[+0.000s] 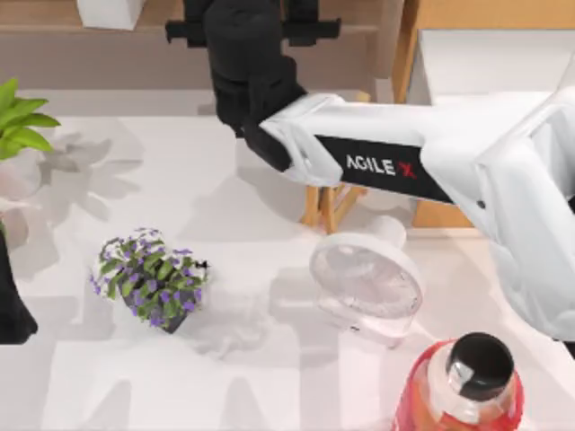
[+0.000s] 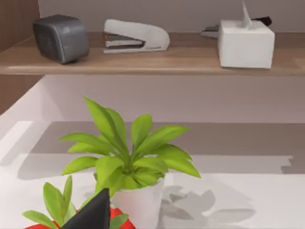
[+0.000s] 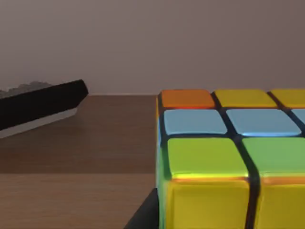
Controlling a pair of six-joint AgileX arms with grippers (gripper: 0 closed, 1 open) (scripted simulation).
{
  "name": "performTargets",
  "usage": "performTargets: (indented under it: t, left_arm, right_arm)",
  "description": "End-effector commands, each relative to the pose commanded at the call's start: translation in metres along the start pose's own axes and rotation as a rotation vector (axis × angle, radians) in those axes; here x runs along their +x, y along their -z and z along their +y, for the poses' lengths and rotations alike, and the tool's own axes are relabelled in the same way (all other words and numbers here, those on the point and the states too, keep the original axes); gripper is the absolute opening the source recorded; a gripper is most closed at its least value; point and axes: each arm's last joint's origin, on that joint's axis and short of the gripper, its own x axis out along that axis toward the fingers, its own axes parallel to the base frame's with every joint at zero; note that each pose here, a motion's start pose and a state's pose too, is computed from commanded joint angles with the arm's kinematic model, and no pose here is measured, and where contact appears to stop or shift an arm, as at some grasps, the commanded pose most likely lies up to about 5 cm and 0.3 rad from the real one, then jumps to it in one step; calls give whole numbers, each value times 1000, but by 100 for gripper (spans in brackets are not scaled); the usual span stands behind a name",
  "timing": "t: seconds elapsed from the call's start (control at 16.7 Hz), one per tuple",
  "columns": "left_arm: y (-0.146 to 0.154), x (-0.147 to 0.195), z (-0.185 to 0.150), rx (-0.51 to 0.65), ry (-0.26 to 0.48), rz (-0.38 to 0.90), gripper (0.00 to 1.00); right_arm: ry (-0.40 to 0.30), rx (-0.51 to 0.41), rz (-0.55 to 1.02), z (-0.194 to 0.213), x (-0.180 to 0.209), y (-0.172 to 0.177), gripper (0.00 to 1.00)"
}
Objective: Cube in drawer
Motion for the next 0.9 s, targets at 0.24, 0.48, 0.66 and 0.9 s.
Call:
performTargets:
  t: [0.24, 0.48, 0.66, 0.9]
  left_arm:
    - [0, 0, 0, 0, 0, 0, 100]
    - [0, 0, 0, 0, 0, 0, 100]
    - [0, 0, 0, 0, 0, 0, 100]
    - [0, 0, 0, 0, 0, 0, 100]
  right_arm:
    - [-47, -49, 59, -4, -2, -20, 0]
    - [-137, -143, 199, -14, -10, -49, 0]
    - [-210, -216, 345, -29, -19, -72, 0]
    - [-279, -286, 580, -64, -30, -100, 0]
